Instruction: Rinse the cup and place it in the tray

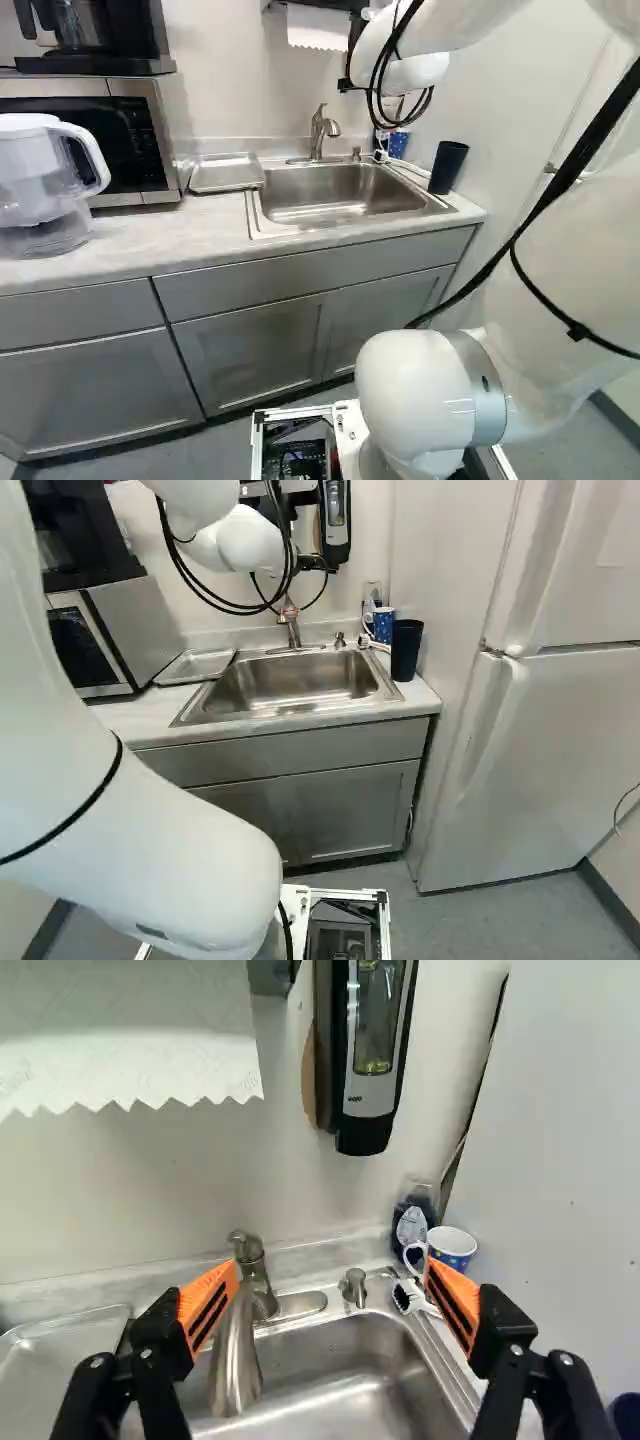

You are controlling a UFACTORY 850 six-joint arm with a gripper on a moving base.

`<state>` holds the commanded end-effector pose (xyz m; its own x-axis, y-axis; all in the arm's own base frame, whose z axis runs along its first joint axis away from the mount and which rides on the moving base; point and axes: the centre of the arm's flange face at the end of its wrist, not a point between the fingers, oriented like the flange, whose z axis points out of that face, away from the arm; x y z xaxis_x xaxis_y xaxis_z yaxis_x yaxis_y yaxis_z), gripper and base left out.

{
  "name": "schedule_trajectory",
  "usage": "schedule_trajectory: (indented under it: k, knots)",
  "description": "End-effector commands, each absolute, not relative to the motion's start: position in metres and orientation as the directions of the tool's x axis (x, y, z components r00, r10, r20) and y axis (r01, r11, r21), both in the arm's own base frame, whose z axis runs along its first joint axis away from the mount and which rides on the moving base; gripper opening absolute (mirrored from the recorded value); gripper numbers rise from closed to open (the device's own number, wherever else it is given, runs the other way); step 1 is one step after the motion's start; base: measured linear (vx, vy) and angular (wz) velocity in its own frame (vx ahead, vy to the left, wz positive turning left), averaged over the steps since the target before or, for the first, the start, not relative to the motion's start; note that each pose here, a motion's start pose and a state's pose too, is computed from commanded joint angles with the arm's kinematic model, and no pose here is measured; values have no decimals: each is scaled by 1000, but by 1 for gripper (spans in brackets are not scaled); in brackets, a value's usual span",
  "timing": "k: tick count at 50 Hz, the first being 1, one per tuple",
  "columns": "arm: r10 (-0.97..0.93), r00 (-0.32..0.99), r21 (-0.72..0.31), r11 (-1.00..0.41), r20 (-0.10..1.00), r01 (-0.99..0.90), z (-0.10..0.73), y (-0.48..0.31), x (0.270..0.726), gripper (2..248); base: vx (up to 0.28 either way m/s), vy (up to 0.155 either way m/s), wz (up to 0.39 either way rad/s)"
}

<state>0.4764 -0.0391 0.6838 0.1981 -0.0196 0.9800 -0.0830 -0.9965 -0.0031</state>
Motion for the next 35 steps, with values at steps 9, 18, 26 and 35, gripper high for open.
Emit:
schedule_trajectory:
  k: [9,18,26,35]
  knots:
    - [-27,230,-8,-997,973,-81,681,-38,483,247,0,0,0]
    - [-34,259,-14,-997,965,-79,679,-36,491,247,0,0,0]
    - [-40,283,-19,-997,958,-77,677,-34,498,247,0,0,0]
    - [-47,303,-26,-997,952,-72,676,-31,510,247,0,0,0]
